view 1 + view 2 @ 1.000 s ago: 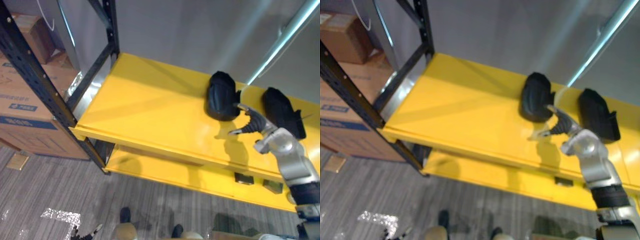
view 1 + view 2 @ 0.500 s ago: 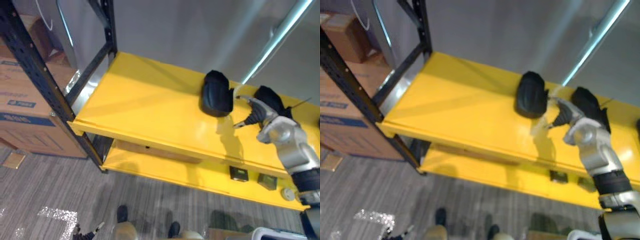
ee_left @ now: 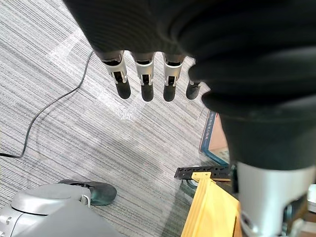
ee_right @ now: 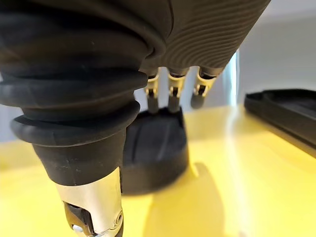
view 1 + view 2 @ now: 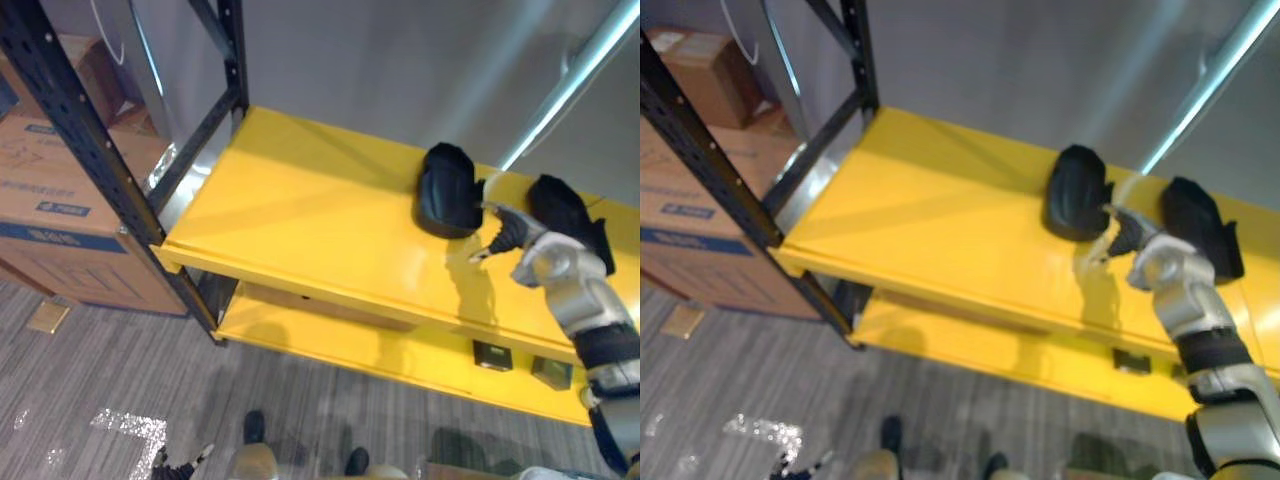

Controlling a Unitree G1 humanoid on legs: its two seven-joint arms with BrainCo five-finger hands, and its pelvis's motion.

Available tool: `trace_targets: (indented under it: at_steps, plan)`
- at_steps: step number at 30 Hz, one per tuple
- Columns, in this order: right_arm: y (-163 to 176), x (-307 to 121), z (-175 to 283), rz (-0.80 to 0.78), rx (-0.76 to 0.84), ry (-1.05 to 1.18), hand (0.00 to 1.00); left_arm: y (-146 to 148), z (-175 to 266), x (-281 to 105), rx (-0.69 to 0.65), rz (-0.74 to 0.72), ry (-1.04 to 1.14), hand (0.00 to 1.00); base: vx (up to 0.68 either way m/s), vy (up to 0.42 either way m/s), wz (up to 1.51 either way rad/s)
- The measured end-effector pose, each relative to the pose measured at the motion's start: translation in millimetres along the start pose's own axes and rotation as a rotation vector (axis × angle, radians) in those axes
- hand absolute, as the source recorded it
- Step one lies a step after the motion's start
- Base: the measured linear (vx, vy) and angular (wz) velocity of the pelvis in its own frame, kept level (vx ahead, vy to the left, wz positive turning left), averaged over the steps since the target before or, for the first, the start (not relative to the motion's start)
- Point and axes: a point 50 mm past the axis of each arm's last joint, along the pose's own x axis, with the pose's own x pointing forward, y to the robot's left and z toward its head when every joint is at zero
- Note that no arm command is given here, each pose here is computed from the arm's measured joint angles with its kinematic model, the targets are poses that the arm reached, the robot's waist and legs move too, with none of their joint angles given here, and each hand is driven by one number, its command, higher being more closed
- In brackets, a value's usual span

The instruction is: Walk over and take plastic housings, then place them on the shelf

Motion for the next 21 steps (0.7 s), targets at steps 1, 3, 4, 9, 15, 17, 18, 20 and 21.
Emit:
trace_targets:
  at_steps: [1,3,4,9,15,17,18,20,21]
  plan:
    - [-2.6,1.0,0.5,-0.016,0.001,0.0,0.0,-0.7,0.0,0.0,-0.001,-0.002,0.002,0.0,-0.05,0.001,0.02]
    - [-10.3,3.7,5.7,-0.069,-0.005,-0.015,0.0,-3.2,0.7,0.0,0.002,-0.012,0.002,0.0,-0.05,0.003,0.01]
    - [-12.2,4.4,5.8,-0.087,-0.006,-0.014,0.0,-4.5,2.1,0.3,0.002,-0.017,-0.002,0.0,-0.05,0.008,0.01]
    - [-44.1,6.7,19.9,-0.216,-0.011,-0.049,0.0,-17.2,28.7,8.2,-0.055,-0.047,-0.068,0.0,-0.08,0.013,-0.01]
    - [-60.5,3.0,28.0,-0.26,-0.024,-0.084,0.0,-24.0,51.8,12.8,-0.123,-0.071,-0.131,0.0,-0.01,0.008,0.0]
    - [-63.1,1.9,29.5,-0.267,-0.03,-0.092,0.0,-23.7,54.6,13.8,-0.123,-0.071,-0.139,0.0,0.02,0.002,-0.01]
    - [-66.3,1.2,30.6,-0.273,-0.044,-0.096,0.0,-24.1,58.2,13.8,-0.127,-0.074,-0.153,0.0,0.0,0.0,0.0]
    - [-72.6,-0.7,34.9,-0.289,-0.06,-0.114,0.0,-24.7,63.6,14.2,-0.134,-0.078,-0.178,0.0,0.0,0.0,0.0]
    - [-76.0,-0.8,38.2,-0.295,-0.061,-0.123,0.0,-25.0,65.8,14.7,-0.136,-0.078,-0.187,0.0,-0.04,0.005,-0.02]
